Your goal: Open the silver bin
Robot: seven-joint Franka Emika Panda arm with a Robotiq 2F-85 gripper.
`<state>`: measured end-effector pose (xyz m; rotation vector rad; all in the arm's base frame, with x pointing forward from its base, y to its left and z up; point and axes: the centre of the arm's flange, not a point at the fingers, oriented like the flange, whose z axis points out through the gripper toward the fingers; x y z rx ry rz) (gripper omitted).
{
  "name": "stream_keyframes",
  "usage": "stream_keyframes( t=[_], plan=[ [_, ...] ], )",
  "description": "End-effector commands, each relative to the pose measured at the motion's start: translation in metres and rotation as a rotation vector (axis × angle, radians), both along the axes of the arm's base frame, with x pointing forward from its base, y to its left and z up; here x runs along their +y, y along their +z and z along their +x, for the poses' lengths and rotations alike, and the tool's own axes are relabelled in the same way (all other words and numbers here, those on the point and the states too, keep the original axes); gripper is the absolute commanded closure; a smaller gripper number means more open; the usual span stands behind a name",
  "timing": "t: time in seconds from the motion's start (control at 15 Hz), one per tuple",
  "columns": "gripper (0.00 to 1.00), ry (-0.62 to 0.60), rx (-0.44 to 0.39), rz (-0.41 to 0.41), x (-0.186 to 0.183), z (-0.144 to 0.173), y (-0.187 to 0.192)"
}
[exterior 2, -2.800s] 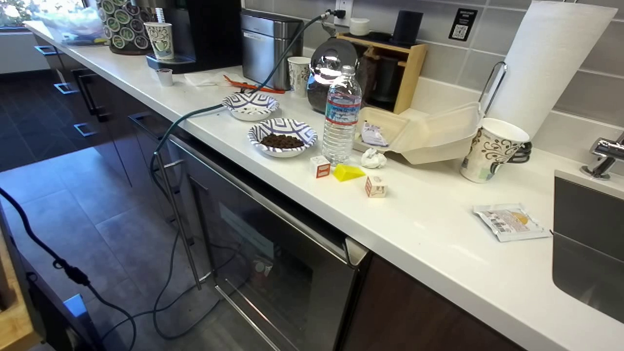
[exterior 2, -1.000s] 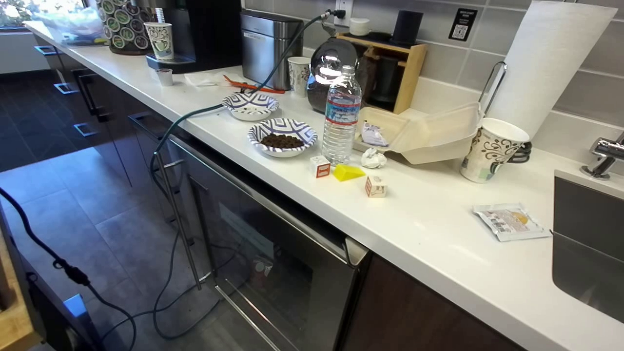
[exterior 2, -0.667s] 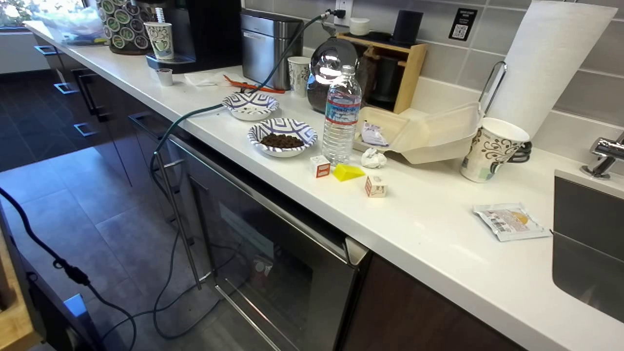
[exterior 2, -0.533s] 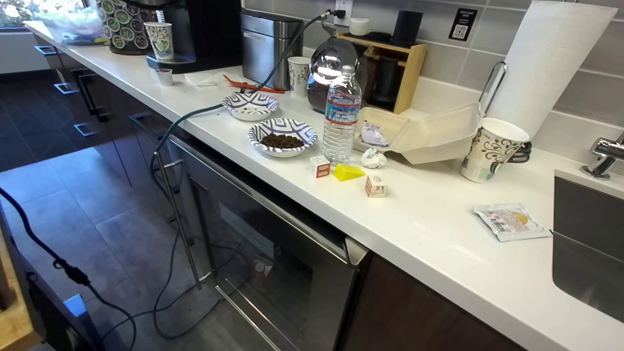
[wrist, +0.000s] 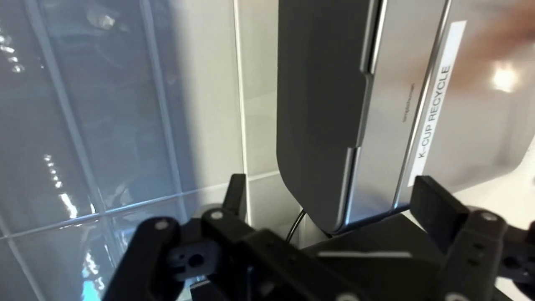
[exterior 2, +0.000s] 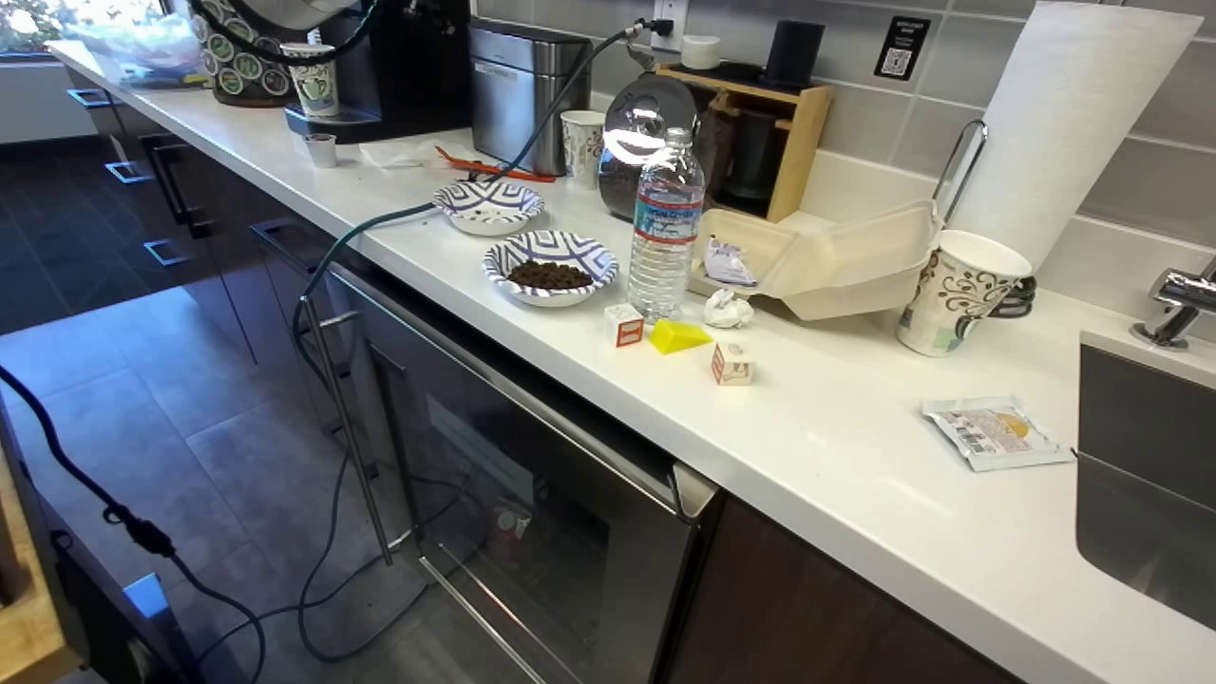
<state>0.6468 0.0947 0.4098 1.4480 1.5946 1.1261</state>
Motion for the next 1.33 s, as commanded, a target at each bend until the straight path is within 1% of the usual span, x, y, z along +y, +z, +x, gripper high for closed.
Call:
stream_keyframes(
  t=[0.0,0.27,0.6,0.93,1.27],
  plan=[
    [0.0,-0.043,-0.021,-0.007,0.006,0.0,-0.018],
    [0.0,-0.09,-0.049,-0.02,0.0,0.007,-0.018],
    [0.0,-0.108,-0.1,-0.024,0.004,0.017,-0.014],
    [0.0,-0.119,-0.106,-0.027,0.009,0.026,-0.021],
    [0.0,-0.153,-0.118,-0.026,0.001,0.034,-0.022]
  ],
)
